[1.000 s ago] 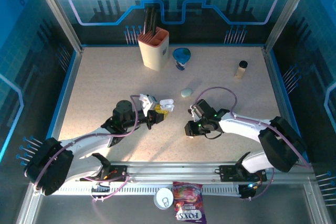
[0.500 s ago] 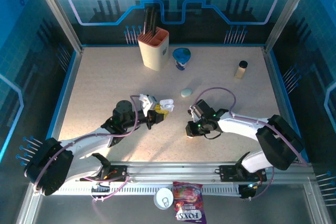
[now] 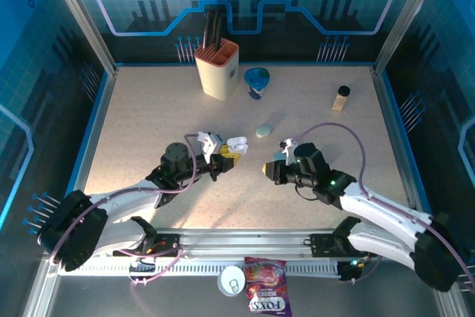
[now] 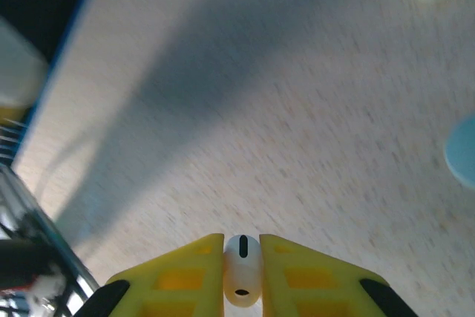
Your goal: Insert wireless bluetooth earbuds into charging case
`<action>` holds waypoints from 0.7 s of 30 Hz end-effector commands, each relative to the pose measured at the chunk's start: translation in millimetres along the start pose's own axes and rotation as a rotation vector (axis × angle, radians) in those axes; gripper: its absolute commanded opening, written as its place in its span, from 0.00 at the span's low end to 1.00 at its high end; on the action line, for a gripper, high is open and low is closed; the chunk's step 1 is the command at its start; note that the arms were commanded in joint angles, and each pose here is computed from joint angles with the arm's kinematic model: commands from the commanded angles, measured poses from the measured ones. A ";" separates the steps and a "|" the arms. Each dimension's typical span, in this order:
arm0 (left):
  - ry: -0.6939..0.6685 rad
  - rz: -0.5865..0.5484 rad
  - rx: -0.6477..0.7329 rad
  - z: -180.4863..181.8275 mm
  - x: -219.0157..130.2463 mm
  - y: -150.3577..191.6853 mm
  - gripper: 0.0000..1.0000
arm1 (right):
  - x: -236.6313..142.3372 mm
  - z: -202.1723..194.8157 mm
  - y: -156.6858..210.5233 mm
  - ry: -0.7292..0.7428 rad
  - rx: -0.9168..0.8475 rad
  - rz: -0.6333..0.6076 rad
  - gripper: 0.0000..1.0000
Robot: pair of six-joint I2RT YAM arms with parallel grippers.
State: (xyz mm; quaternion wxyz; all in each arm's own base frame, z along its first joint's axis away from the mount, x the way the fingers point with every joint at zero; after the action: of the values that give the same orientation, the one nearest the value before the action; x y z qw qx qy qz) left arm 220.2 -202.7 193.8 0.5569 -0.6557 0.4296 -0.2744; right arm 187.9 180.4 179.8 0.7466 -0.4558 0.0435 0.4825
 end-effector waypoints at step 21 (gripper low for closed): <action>0.081 -0.191 0.053 -30.4 21.3 -24.5 0.11 | -45.0 79.9 -79.8 -0.450 -0.151 -0.428 0.17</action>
State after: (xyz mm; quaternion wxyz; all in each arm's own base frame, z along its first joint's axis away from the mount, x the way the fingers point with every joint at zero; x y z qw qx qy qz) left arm 210.3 -232.0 204.5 0.5396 -0.6591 0.4033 -0.3343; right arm 193.2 196.7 275.4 0.7877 -0.3982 -0.2036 0.4236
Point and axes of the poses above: each hand's point on the last joint's axis, 136 mm out from that joint toward the fingers, its own x axis out along the fingers, its own z axis along the line the jaws close on, y = z × x, the point moved 7 cm from there along -x, back along the fingers
